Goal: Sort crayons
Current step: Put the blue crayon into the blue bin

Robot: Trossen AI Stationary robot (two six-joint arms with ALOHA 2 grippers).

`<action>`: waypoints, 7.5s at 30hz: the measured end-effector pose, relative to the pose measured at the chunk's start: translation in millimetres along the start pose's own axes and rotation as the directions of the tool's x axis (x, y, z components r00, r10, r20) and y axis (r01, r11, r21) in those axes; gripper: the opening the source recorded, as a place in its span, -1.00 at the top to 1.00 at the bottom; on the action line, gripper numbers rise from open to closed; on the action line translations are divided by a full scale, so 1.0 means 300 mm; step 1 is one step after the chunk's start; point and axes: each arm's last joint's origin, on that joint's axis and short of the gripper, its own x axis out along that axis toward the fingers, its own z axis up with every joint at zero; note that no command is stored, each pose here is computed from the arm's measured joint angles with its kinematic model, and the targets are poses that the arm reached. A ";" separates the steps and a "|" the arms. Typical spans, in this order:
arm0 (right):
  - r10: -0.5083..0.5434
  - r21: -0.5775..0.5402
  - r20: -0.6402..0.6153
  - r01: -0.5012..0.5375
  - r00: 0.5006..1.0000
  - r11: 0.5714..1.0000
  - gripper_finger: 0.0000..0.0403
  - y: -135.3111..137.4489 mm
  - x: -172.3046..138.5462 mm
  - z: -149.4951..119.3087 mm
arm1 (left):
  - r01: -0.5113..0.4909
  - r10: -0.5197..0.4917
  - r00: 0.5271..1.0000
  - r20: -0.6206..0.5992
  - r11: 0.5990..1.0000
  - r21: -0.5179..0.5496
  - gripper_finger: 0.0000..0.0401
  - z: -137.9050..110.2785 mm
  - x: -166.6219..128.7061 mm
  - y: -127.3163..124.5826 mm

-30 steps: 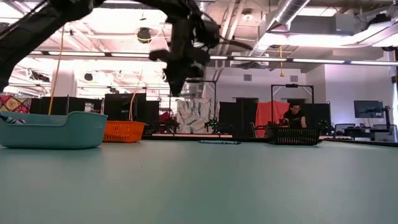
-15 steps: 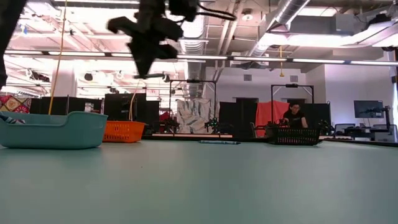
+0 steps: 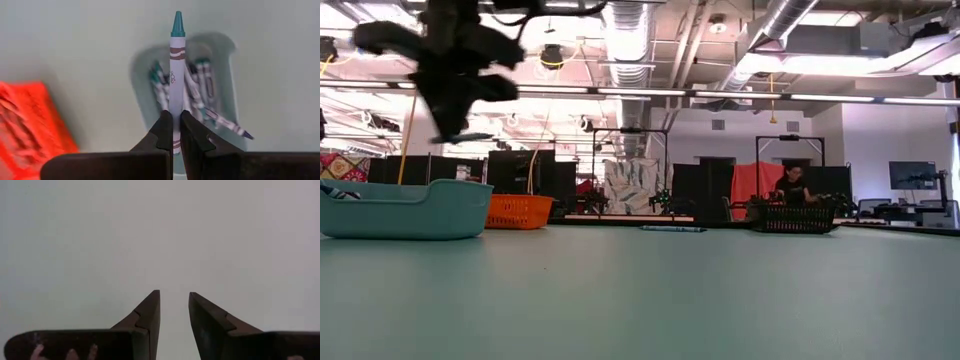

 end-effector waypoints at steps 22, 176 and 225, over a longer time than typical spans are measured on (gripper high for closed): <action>-0.172 0.059 -0.044 0.174 0.984 0.983 0.40 -0.171 0.118 0.125 | -0.001 0.008 1.000 0.026 0.969 -0.247 1.00 -0.150 0.148 -0.114; 0.093 -0.205 0.796 0.121 0.598 0.971 1.00 -0.970 -0.201 0.437 | -0.403 0.287 -0.165 0.943 0.854 -0.331 0.25 0.114 -0.346 -0.071; -0.018 -0.193 0.634 0.181 0.773 0.964 0.31 -0.877 -0.088 0.449 | -0.361 0.075 -0.022 0.997 0.929 -0.078 0.97 0.195 -0.239 -0.098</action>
